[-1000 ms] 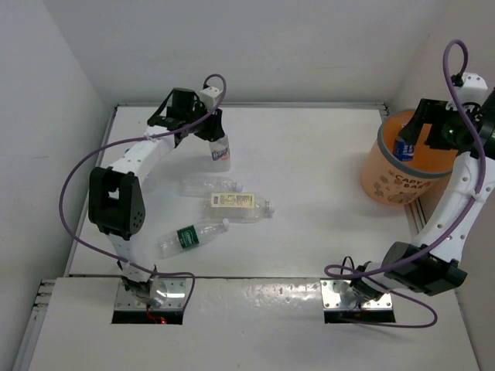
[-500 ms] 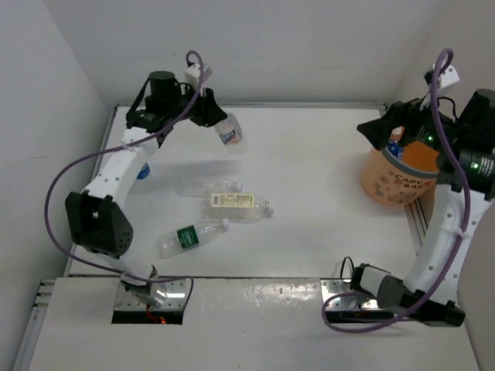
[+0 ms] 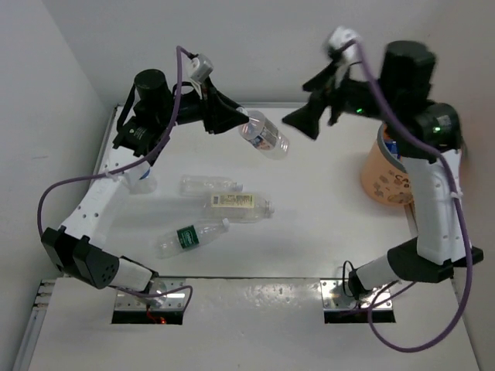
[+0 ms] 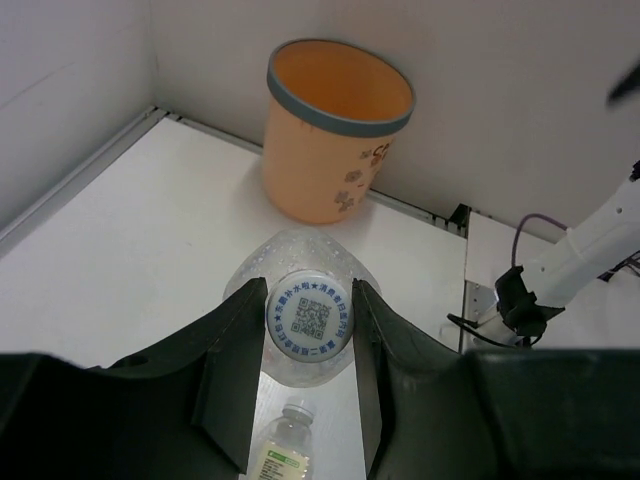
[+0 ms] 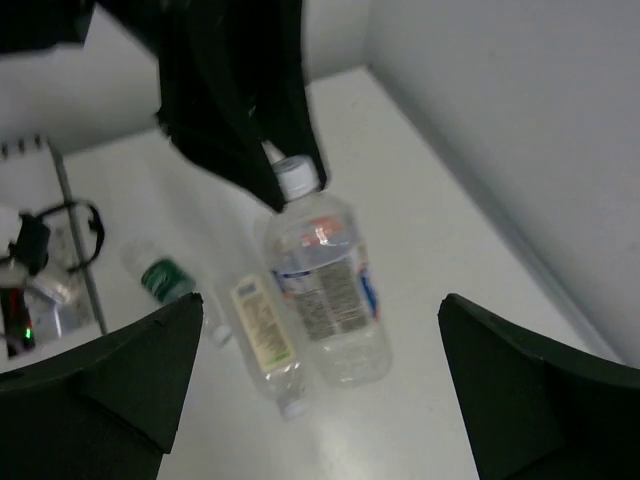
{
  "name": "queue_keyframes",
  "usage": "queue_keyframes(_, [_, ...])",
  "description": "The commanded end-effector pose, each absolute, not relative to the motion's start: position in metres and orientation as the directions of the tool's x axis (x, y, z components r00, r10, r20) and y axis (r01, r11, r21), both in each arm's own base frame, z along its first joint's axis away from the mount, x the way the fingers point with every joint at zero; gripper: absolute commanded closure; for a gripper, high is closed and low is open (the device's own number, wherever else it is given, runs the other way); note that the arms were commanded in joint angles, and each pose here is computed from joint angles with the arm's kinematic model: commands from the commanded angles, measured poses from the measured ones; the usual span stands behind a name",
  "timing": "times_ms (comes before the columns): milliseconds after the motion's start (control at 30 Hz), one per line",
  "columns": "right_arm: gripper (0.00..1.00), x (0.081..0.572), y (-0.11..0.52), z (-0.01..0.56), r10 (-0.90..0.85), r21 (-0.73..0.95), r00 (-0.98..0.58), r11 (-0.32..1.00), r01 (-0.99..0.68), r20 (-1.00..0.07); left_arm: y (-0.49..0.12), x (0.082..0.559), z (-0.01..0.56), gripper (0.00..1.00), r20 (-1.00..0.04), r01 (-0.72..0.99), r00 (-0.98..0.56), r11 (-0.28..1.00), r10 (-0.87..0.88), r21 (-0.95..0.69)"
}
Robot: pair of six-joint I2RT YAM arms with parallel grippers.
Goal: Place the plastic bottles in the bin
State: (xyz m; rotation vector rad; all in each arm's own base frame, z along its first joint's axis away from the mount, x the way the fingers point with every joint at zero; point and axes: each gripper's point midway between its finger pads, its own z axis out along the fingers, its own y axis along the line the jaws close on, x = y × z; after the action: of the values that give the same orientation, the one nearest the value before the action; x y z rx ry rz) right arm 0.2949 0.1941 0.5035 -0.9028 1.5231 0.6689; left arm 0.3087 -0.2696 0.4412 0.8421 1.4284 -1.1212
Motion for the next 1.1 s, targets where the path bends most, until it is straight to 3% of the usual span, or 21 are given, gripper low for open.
queue_keyframes(0, [0.0,0.282,0.218,0.431,-0.487,-0.243,-0.043,0.507,-0.827,-0.873,-0.277,0.3,0.451,1.0,-0.981,0.953,-0.162,0.241,-0.102,-0.183])
queue_keyframes(100, [0.0,0.289,0.232,0.409,-0.613,-0.383,-0.009,0.505,-0.773,-0.79,-0.282,0.299,0.452,1.0,-0.982,0.956,-0.162,0.229,-0.101,-0.182])
queue_keyframes(200, [0.0,0.296,0.249,0.398,-0.657,-0.412,-0.021,0.496,-0.764,-0.753,-0.288,0.293,0.448,1.0,-0.981,0.961,-0.173,0.204,-0.092,-0.188])
queue_keyframes(533, [0.0,0.319,0.257,0.402,-0.646,-0.458,-0.019,0.561,-0.689,-0.763,-0.291,0.28,0.442,1.0,-0.982,0.969,-0.173,0.168,-0.073,-0.183])
queue_keyframes(700, [0.0,0.316,0.254,0.386,-0.64,-0.406,-0.062,0.556,-0.726,-0.766,-0.294,0.271,0.445,1.0,-0.981,0.973,-0.178,0.136,-0.078,-0.187])
queue_keyframes(1000, [0.12,0.305,0.269,0.352,-0.656,-0.294,-0.103,0.467,-0.834,-0.748,-0.294,0.252,0.455,1.0,-0.971,0.974,-0.214,0.05,-0.105,-0.22])
queue_keyframes(1067, [0.18,0.306,0.27,0.351,-0.649,-0.278,-0.111,0.466,-0.84,-0.753,-0.294,0.253,0.451,1.0,-0.969,0.972,-0.224,0.051,-0.1,-0.23])
